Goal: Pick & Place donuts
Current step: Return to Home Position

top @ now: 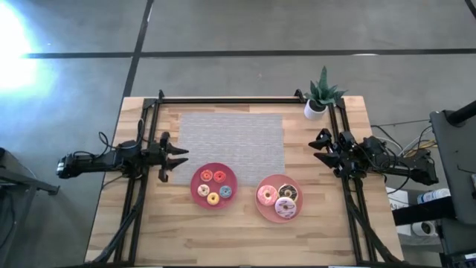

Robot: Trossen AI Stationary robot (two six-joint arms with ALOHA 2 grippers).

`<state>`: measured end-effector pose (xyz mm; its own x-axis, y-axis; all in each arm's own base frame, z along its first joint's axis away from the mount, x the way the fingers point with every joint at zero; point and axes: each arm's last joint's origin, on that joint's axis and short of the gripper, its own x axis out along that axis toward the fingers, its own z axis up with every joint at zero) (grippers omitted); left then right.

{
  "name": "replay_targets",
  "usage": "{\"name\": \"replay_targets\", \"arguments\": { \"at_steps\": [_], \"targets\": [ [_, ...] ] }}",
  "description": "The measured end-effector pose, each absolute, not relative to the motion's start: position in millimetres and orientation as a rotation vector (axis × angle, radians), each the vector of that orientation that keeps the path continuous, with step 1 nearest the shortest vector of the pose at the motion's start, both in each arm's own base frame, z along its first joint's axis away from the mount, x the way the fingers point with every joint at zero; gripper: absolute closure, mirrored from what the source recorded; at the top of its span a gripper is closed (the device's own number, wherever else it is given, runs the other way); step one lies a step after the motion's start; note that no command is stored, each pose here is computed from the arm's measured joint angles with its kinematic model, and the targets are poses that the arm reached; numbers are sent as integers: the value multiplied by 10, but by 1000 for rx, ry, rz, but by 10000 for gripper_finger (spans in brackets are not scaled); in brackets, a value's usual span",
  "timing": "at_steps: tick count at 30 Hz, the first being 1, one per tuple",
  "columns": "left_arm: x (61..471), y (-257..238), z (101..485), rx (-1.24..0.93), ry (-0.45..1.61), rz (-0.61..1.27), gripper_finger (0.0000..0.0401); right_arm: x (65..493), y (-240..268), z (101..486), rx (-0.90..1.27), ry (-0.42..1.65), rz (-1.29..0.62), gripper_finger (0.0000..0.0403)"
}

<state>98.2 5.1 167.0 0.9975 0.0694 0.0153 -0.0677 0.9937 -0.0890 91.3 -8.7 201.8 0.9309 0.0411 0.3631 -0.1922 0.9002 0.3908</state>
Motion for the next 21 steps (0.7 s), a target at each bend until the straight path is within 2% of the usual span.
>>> {"name": "replay_targets", "arguments": {
  "at_steps": [21],
  "targets": [
    [989, 51, 1669, -113, -8, 68, 288, 914, -87, 2018, 436, -356, 123, 181]
  ]
}}
